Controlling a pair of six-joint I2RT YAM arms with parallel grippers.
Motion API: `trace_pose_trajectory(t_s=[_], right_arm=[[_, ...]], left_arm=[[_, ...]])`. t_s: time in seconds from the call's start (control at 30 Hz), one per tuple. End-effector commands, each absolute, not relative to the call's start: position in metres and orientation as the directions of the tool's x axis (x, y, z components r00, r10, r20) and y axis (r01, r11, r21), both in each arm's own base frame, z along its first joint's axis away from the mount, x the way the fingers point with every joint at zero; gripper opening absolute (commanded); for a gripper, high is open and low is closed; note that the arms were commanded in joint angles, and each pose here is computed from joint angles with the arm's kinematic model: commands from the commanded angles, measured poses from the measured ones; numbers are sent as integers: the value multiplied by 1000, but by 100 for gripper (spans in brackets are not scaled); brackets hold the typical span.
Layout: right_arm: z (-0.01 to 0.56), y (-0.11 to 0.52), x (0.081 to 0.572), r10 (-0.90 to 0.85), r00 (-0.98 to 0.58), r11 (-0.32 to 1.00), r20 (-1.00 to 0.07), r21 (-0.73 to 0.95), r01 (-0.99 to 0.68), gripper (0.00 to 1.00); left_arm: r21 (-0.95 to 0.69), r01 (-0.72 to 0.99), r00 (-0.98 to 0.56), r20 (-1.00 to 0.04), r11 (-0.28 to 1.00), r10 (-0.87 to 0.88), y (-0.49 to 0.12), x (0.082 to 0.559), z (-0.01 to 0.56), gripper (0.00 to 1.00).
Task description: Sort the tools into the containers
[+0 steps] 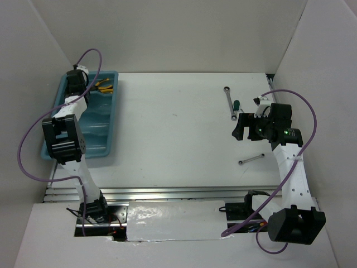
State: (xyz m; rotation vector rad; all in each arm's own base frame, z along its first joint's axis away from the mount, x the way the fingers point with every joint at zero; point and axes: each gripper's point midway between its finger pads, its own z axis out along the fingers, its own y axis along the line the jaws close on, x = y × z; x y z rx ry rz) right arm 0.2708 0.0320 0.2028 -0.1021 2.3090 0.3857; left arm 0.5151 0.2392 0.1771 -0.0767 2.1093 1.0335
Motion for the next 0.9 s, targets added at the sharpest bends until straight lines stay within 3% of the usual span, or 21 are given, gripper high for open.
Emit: trace_pose_trajectory(t_s=[0.0, 0.37, 0.43, 0.47, 0.5, 0.67, 0.73, 0.77, 0.87], right_arm=[[213, 32, 276, 41, -667, 948, -744, 240, -209, 100], [211, 32, 278, 43, -679, 945, -733, 250, -210, 100], [211, 33, 279, 43, -681, 945, -731, 251, -211, 100], [211, 33, 279, 43, -681, 945, -731, 251, -211, 100], [211, 33, 279, 43, -683, 945, -729, 253, -210, 100], [210, 33, 281, 43, -685, 945, -727, 253, -209, 100], [210, 33, 280, 44, -686, 944, -726, 256, -211, 100], [210, 34, 280, 44, -687, 943, -725, 258, -212, 100], [211, 34, 280, 44, -686, 943, -726, 257, -212, 100]], left_arm=[[570, -362, -485, -791, 737, 373, 225, 540, 222, 0], [578, -247, -399, -792, 778, 462, 209, 568, 212, 0], [580, -252, -396, -792, 775, 464, 209, 567, 212, 14], [573, -239, -387, -797, 784, 464, 207, 567, 213, 33], [559, -227, -387, -803, 797, 453, 205, 565, 211, 36], [517, -174, -360, -826, 838, 434, 199, 553, 214, 33], [516, -178, -363, -826, 838, 432, 199, 550, 213, 38], [515, -180, -369, -825, 838, 428, 203, 548, 213, 53], [478, -202, -354, -850, 855, 391, 210, 545, 222, 87]])
